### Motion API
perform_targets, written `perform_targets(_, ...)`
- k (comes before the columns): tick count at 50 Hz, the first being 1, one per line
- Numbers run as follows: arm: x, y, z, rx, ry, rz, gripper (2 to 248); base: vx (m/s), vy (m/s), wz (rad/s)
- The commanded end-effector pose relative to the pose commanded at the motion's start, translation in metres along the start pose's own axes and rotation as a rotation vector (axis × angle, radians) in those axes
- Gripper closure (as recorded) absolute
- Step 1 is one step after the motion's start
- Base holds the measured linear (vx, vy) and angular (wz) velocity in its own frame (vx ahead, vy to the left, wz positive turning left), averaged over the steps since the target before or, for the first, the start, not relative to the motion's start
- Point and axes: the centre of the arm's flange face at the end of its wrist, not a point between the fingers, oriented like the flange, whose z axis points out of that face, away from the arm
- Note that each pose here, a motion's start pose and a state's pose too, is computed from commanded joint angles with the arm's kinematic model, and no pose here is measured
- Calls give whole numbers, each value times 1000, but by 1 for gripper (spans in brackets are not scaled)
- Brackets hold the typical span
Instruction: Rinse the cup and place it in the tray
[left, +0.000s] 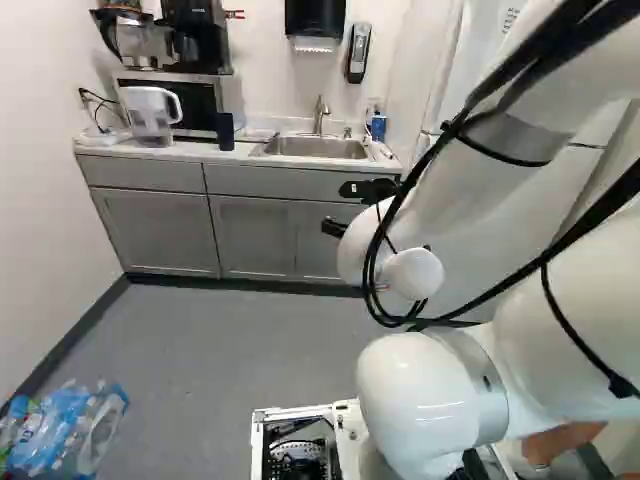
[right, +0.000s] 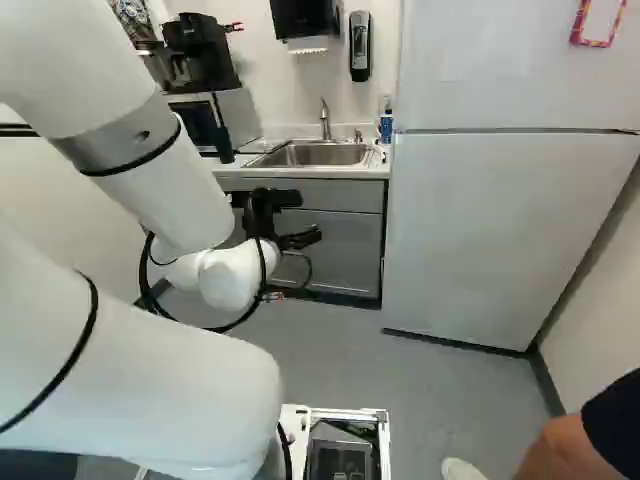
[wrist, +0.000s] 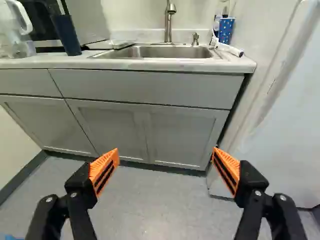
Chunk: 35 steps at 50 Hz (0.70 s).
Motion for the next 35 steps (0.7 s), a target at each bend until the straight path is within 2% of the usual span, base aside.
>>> perform_targets(35,2,0,4,0,-2,0,3,0,0,0)
